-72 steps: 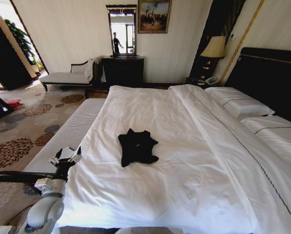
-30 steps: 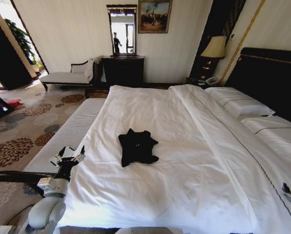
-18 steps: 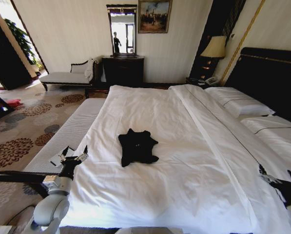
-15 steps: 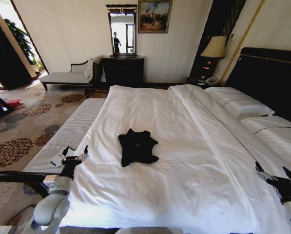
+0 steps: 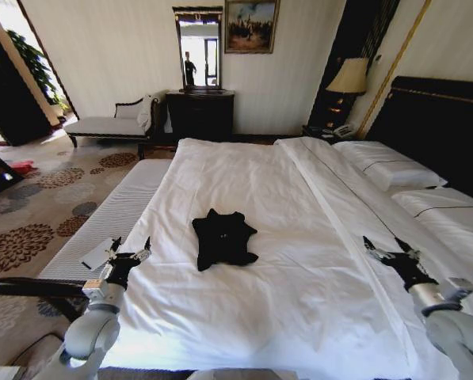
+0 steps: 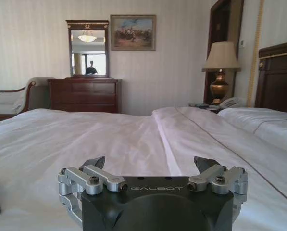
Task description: Fold the clothes on the bed.
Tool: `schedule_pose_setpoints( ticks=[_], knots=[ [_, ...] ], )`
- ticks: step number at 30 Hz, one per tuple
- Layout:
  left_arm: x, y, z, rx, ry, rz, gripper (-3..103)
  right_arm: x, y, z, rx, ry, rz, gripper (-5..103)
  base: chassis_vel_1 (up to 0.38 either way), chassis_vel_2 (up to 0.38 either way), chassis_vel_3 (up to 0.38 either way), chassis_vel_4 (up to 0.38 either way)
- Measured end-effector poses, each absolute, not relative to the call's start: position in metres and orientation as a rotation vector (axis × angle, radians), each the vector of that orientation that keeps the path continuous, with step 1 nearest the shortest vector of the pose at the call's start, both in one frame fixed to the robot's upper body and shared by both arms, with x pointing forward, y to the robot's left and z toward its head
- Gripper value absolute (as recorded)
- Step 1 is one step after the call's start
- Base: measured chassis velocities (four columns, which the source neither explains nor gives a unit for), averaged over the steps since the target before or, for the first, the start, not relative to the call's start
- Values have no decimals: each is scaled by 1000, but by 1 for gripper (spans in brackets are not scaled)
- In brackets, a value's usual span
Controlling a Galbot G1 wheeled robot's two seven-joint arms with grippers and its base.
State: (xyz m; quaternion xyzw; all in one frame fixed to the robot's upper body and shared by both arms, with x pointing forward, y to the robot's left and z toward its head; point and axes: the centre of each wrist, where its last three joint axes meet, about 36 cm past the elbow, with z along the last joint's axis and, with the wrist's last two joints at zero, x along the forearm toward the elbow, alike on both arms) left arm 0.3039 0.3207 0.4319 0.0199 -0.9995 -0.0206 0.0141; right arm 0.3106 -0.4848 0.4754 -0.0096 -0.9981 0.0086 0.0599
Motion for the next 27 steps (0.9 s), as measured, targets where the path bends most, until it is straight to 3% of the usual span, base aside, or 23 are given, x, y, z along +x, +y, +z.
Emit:
schedule_pose_setpoints(
  ticks=[15,27],
  knots=[
    [307,309,429,19,-3097,-72,100,380,-452,515,134,-3013,68,100,0,0,0,0],
    [306,302,426,5,-3081,-72,100,382,-426,483,89,-3021,101,100,0,0,0,0]
  ],
)
